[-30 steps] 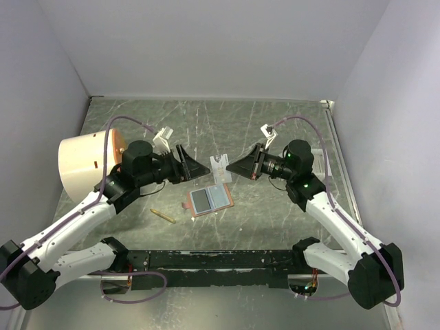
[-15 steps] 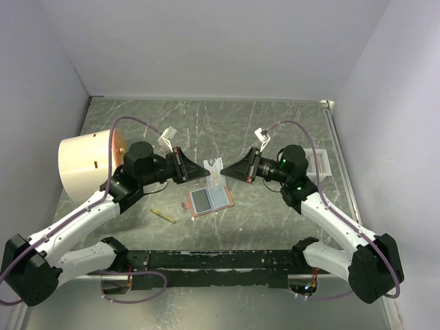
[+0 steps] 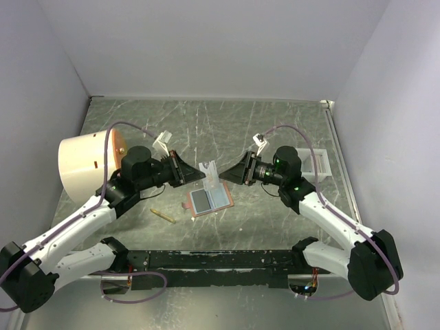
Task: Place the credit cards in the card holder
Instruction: Pick up the credit card from the storage box, then insert the credit card into the card holder.
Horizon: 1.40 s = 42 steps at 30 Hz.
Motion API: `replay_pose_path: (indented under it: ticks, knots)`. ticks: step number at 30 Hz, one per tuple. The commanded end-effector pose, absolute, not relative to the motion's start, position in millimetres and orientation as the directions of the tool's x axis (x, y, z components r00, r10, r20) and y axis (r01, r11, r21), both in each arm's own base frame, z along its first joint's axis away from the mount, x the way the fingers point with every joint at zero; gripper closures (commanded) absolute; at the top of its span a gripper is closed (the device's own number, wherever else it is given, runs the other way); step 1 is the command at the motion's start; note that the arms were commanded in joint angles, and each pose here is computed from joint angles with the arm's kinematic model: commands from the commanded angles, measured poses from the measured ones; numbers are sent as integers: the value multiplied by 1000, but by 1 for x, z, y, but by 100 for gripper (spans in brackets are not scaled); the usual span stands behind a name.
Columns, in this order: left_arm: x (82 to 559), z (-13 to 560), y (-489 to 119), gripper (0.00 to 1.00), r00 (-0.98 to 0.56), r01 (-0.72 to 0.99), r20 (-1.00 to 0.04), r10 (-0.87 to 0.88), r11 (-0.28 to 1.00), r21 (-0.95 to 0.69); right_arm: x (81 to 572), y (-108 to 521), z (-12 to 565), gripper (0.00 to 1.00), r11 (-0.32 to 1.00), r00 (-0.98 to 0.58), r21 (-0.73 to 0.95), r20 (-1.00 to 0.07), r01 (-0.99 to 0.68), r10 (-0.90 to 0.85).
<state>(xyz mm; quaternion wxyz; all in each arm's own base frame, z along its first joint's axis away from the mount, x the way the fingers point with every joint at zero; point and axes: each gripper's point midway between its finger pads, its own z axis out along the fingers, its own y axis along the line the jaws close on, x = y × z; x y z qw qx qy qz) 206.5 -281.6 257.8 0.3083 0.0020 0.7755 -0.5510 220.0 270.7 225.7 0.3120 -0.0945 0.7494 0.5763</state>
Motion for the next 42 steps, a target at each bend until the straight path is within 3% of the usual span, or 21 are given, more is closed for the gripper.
replay_pose_path:
  ticks: [1,6,12,23,42]
  knots:
    - [216,226,-265,93,-804,240,-472,-362,529,-814,232,258,192,54,471,-777,759,-592,-449,214]
    - [224,183,-245,93,-827,81,-434,-357,688,-721,249,241,145,53,654,-796,664,-586,-362,154]
    - [231,164,-244,93,-852,37,-411,-326,745,-667,263,226,101,57,783,-836,552,-543,-287,77]
    - [234,134,-254,93,-902,40,-327,-282,700,-713,262,247,46,61,800,-897,532,-441,-278,-19]
    - [238,101,-262,93,-940,103,-302,-157,714,-692,219,249,16,73,822,-904,492,-423,-286,-61]
